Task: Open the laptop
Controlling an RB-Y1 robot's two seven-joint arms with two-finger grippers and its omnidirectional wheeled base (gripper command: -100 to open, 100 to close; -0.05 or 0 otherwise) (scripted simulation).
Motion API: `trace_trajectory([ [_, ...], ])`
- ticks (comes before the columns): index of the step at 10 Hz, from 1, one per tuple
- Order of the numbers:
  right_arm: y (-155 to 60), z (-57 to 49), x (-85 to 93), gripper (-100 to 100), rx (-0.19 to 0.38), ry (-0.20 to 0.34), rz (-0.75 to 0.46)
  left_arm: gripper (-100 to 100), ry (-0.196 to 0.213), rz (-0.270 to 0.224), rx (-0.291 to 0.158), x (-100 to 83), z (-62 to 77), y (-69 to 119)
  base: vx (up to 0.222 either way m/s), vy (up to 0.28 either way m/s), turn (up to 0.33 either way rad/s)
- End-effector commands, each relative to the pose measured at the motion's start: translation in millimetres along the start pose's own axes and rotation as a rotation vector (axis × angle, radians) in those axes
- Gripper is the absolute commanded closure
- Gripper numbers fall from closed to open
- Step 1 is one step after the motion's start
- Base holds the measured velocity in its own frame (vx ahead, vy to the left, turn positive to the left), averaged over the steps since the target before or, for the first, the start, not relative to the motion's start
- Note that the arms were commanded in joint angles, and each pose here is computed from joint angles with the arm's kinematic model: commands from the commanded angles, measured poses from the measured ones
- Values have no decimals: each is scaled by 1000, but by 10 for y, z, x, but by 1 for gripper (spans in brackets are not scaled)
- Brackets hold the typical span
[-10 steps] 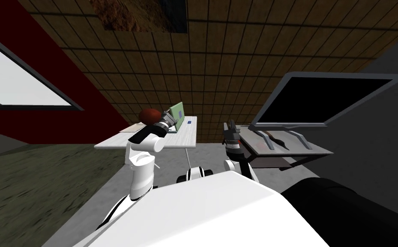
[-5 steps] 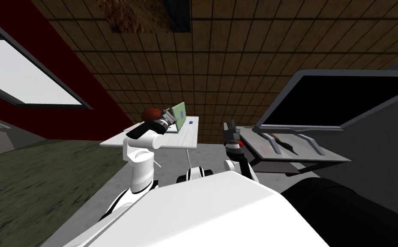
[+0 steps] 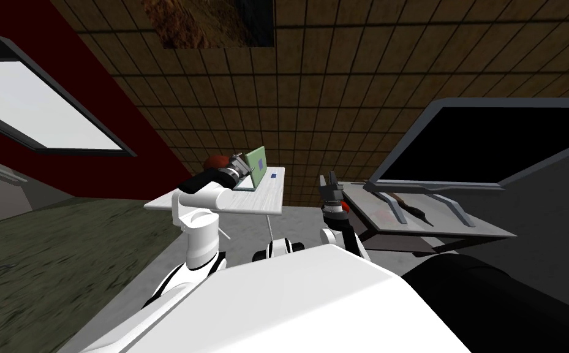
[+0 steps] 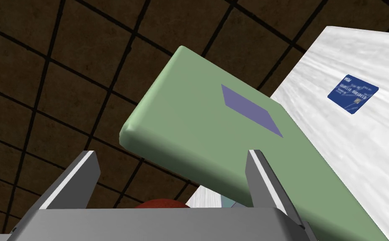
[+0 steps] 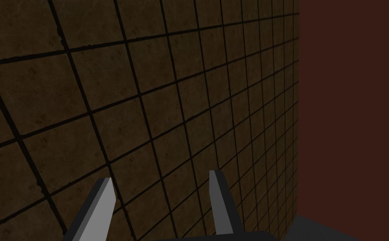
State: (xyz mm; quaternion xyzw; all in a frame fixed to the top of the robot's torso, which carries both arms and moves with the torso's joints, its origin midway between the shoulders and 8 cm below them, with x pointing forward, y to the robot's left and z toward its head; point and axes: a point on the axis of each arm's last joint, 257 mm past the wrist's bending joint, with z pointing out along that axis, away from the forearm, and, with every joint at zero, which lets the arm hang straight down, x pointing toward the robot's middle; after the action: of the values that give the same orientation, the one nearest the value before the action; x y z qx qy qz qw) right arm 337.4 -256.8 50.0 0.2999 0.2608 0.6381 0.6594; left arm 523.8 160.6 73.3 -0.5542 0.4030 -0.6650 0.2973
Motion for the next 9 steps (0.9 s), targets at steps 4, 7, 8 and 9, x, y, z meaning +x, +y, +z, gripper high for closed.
trace_trajectory([
  [4,0,0,0,0,0,0,0,100,3,-157,-2,-35,-31,17,31,51,33],
  [7,0,0,0,0,0,0,0,100,4,-275,-6,-62,-56,44,23,62,28],
  [8,0,0,0,0,0,0,0,100,5,-315,-7,-72,-65,52,24,55,31],
  [9,0,0,0,0,0,0,0,100,5,-354,-8,-82,-74,61,22,54,31],
])
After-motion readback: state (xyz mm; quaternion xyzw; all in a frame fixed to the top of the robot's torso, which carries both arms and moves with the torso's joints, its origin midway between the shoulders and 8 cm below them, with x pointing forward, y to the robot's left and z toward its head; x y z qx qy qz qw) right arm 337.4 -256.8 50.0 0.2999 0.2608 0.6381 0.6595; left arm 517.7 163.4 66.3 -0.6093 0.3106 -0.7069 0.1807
